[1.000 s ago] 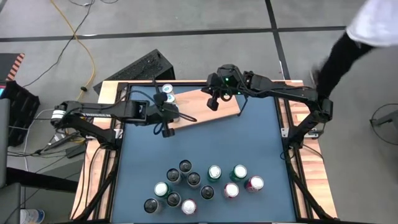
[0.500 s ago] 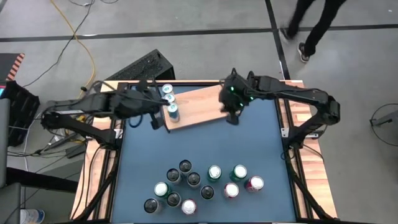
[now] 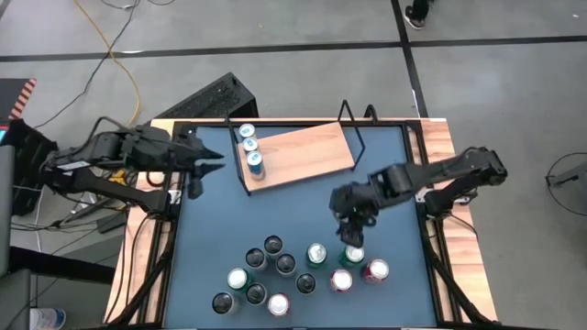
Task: Place canned beverage on shelf
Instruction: Put the top right green soda can on the shelf
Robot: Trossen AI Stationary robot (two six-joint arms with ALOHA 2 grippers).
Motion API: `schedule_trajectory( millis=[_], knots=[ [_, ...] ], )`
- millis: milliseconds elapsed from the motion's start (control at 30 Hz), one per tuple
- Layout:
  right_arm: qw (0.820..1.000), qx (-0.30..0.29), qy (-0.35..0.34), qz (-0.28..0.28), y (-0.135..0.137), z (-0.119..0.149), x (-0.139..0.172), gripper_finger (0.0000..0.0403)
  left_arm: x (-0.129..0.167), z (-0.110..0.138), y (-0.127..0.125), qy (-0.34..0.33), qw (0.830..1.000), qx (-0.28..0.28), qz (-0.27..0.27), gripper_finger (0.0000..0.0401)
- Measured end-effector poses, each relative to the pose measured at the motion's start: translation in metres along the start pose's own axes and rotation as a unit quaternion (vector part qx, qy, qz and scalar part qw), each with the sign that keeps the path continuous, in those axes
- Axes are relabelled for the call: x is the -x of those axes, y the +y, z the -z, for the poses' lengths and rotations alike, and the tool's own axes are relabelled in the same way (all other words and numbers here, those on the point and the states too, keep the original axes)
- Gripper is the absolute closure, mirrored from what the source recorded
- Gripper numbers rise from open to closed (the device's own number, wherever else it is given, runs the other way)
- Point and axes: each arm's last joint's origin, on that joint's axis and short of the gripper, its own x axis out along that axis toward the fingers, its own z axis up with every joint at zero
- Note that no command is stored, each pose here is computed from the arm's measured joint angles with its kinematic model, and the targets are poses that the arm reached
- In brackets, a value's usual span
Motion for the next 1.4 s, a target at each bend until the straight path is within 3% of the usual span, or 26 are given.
schedule_trajectory(
  millis=[167, 533, 700, 1100, 1400],
  knots=[
    [0.998, -0.053, 0.006, 0.045, 0.015, 0.019, 0.0, 0.013, 0.007, 0.008, 0.001, 0.025, 0.999, 0.024, 0.012, 0.0262],
    [0.992, -0.1, 0.032, 0.068, 0.026, 0.042, -0.011, 0.0127, 0.005, 0.017, 0.001, 0.068, 0.996, 0.047, 0.015, 0.0213],
    [0.992, -0.094, 0.036, 0.071, 0.026, 0.044, -0.012, 0.0126, 0.005, 0.019, 0.001, 0.079, 0.996, 0.044, 0.015, 0.0209],
    [0.988, -0.077, 0.109, 0.076, 0.046, 0.044, -0.07, 0.0126, 0.006, 0.022, 0.001, 0.092, 0.995, 0.033, 0.014, 0.0208],
    [0.986, -0.082, 0.119, 0.088, 0.044, 0.044, -0.073, 0.0114, 0.006, 0.022, 0.001, 0.091, 0.995, 0.034, 0.014, 0.0208]
  ],
)
